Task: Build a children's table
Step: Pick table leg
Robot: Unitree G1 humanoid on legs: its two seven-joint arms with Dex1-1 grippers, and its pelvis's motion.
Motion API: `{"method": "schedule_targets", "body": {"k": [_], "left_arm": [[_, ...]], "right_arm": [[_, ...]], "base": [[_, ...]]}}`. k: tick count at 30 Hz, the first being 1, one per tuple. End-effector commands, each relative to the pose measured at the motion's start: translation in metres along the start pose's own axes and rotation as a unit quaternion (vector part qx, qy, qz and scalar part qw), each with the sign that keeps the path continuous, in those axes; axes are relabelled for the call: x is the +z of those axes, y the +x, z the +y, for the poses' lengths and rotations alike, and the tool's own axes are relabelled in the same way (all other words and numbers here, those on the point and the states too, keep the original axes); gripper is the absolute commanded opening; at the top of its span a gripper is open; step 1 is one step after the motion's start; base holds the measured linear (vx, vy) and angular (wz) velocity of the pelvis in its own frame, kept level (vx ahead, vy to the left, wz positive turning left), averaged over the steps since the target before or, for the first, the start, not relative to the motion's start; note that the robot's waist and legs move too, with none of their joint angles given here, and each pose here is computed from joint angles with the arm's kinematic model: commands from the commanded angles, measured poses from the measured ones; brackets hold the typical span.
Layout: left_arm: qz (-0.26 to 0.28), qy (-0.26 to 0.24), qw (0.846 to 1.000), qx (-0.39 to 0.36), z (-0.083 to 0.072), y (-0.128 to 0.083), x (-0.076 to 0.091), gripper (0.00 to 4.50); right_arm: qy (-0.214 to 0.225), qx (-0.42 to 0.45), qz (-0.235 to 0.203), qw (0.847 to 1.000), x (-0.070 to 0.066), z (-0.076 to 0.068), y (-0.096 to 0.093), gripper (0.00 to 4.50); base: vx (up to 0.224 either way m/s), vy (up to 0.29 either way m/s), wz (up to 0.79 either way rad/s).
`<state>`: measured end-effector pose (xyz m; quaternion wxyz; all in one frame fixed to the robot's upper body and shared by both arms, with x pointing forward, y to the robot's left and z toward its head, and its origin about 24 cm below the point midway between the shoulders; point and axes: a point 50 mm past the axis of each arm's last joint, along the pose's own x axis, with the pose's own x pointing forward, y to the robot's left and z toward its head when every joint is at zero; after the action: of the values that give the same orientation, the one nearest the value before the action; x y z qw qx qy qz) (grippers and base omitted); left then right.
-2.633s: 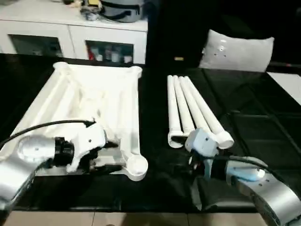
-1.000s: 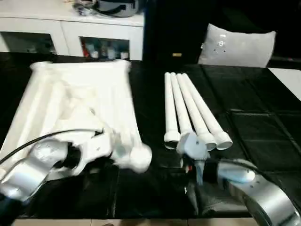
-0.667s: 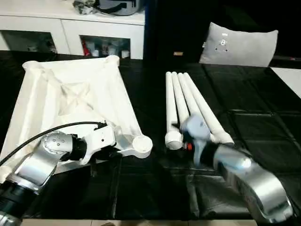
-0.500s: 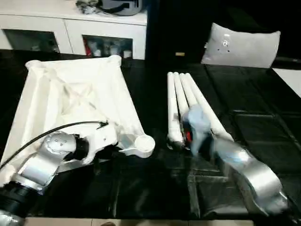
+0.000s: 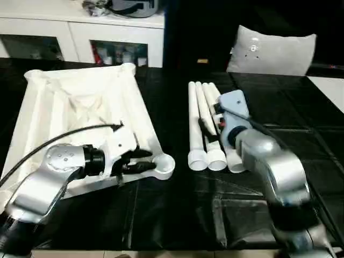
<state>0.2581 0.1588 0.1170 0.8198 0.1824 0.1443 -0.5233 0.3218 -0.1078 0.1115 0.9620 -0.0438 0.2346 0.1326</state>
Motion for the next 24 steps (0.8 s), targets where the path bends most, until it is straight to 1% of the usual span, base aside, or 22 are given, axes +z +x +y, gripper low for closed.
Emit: {"method": "schedule_targets", "body": {"k": [1, 3, 6, 10, 13, 18, 22, 24], "left_arm": [[-0.005, -0.003, 1.0, 0.0, -0.004, 0.0, 0.005, 1.96], [-0.005, -0.003, 1.0, 0.0, -0.006, 0.002, 0.007, 2.26], [-0.001, -0.003, 1.0, 0.005, -0.008, 0.002, 0.008, 2.27], [0.01, -0.004, 1.0, 0.007, -0.01, 0.002, 0.009, 2.27], [0.009, -0.007, 1.0, 0.007, -0.012, 0.002, 0.01, 2.27], [0.017, -0.013, 1.0, 0.009, -0.013, 0.001, 0.009, 2.27], [0.02, -0.015, 1.0, 0.01, -0.014, 0.001, 0.009, 2.27], [0.023, -0.016, 1.0, 0.011, -0.015, 0.0, 0.008, 2.27]], "right_arm": [[0.01, -0.016, 0.012, 1.0, 0.002, -0.005, 0.003, 4.5], [0.019, -0.02, 0.023, 0.999, 0.003, -0.004, 0.008, 4.5], [0.043, 0.001, 0.031, 0.999, 0.007, 0.002, 0.016, 4.5], [0.048, 0.01, 0.041, 0.998, 0.011, 0.006, 0.026, 4.5], [0.069, 0.024, 0.046, 0.996, 0.01, 0.01, 0.03, 4.5], [0.072, 0.015, 0.066, 0.995, 0.004, 0.013, 0.04, 4.5], [0.079, 0.017, 0.074, 0.994, 0.001, 0.014, 0.044, 4.5], [0.087, 0.026, 0.085, 0.992, -0.005, 0.017, 0.048, 4.5]], "base": [[0.0, 0.0, 0.0], [0.0, 0.0, 0.0], [0.0, 0.0, 0.0], [0.0, 0.0, 0.0], [0.0, 0.0, 0.0], [0.0, 0.0, 0.0], [0.0, 0.0, 0.0], [0.0, 0.0, 0.0]]}}
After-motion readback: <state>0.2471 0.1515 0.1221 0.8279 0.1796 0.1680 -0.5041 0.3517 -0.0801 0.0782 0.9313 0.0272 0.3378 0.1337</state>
